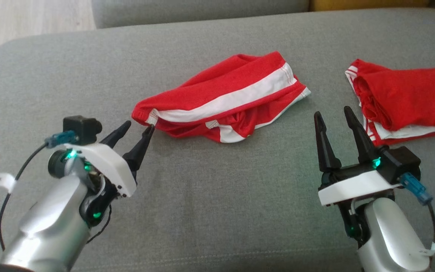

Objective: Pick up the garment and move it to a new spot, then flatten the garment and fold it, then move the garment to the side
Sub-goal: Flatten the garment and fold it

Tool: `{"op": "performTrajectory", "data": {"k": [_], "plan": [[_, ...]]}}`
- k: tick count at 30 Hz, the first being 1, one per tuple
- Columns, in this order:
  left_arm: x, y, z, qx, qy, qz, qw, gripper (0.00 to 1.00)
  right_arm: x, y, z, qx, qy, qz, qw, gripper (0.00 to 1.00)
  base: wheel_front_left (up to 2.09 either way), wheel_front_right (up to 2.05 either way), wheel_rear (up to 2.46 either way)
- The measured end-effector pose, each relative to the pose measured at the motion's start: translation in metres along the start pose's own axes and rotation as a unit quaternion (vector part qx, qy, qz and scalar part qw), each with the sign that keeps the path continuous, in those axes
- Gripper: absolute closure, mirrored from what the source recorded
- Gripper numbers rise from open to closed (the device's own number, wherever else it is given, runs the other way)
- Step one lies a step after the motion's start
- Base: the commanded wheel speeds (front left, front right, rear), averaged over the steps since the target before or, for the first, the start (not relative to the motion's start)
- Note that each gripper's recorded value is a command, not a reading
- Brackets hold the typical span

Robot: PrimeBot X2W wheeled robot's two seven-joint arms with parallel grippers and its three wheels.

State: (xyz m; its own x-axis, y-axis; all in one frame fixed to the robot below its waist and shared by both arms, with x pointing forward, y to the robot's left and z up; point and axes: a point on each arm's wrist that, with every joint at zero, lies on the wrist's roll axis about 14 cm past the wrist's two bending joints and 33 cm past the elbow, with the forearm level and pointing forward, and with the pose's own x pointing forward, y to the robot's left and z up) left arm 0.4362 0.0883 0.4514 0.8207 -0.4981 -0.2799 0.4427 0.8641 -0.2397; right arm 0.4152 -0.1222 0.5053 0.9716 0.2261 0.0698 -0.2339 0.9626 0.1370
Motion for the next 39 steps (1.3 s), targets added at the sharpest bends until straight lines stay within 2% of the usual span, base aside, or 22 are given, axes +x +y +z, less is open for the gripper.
{"op": "performTrajectory", "data": {"k": [5,16,20,25,30,39], "plan": [[-0.017,0.008,0.021,-0.041,-0.077,0.039,0.995,0.00,0.000,0.006,0.011,-0.002,-0.014,0.008,1.000,0.00,0.00,0.00,0.00],[-0.062,0.004,0.033,-0.142,-0.191,0.119,0.964,0.00,-0.011,0.008,0.003,0.002,-0.007,0.005,1.000,0.00,0.00,0.00,0.00],[-0.061,-0.007,0.019,-0.129,-0.182,0.123,0.967,0.00,-0.009,0.008,0.001,0.001,-0.004,0.006,1.000,0.00,0.00,0.00,0.00],[-0.048,-0.020,0.007,-0.128,-0.165,0.100,0.973,0.00,-0.009,0.006,-0.002,-0.001,0.000,0.005,1.000,0.00,0.00,0.00,0.00],[-0.029,-0.021,-0.011,-0.118,-0.126,0.094,0.981,0.00,-0.011,0.002,-0.008,0.000,0.009,-0.001,1.000,0.00,0.00,0.00,0.00],[0.008,-0.016,-0.010,-0.107,-0.100,0.088,0.985,0.00,-0.012,-0.014,-0.014,-0.002,0.017,-0.023,1.000,0.00,0.00,0.00,0.00]]}}
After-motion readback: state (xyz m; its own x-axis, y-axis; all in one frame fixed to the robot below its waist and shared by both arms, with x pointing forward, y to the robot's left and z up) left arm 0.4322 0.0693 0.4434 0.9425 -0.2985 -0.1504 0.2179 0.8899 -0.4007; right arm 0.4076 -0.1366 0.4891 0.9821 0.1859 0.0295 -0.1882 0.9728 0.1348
